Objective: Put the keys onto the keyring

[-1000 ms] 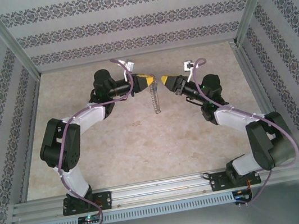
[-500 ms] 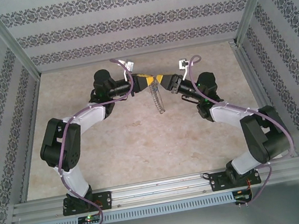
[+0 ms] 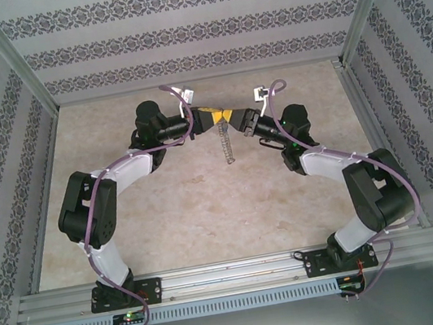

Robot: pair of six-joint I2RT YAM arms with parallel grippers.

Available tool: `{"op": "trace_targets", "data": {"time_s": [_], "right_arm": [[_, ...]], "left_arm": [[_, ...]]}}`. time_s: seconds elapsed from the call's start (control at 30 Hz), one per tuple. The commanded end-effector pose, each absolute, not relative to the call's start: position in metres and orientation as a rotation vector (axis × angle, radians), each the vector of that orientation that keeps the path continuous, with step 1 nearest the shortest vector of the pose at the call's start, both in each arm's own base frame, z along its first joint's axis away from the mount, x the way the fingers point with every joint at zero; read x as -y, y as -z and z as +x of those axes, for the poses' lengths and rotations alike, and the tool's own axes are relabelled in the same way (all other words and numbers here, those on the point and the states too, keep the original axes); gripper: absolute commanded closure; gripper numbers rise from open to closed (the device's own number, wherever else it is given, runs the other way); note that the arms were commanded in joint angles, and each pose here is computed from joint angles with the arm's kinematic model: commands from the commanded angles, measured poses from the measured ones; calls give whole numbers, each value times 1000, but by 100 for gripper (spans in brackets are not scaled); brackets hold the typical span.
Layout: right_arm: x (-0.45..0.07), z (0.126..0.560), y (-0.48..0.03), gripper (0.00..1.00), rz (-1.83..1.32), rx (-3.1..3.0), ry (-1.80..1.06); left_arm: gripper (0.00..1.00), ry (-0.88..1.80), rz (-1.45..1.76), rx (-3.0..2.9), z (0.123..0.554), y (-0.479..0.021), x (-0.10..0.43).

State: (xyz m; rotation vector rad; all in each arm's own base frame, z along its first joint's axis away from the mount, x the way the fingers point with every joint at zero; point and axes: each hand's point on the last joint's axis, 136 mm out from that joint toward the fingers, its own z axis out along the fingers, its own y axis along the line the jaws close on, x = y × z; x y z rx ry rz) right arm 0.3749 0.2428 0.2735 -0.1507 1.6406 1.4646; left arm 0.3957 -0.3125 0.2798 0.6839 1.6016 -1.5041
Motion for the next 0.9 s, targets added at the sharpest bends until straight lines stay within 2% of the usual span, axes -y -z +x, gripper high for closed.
{"op": "trace_targets", "data": {"time_s": [0.0, 0.1, 0.13, 0.27, 0.4, 0.53, 0.87], "right_arm": [[-251, 370, -295, 86, -222, -1568, -1496], [-252, 369, -296, 99, -232, -1564, -1501], [-252, 370, -295, 100, -231, -1566, -1502], [-248, 373, -293, 100, -233, -1569, -1488], [-239, 380, -287, 100, -238, -1583, -1473], [-229, 383, -281, 100, -268, -1599, -1474], [-230, 373, -282, 100, -432, -1613, -1490]], "left_arm": [[100, 1501, 731, -1520, 390, -293, 316], [100, 1502, 734, -1519, 390, -293, 317], [100, 1504, 734, -1520, 390, -293, 317], [100, 1506, 733, -1527, 390, -293, 317], [81, 1493, 711, -1524, 393, -296, 313], [73, 1490, 695, -1515, 396, -301, 305], [70, 1496, 697, -1587, 402, -292, 300]]}}
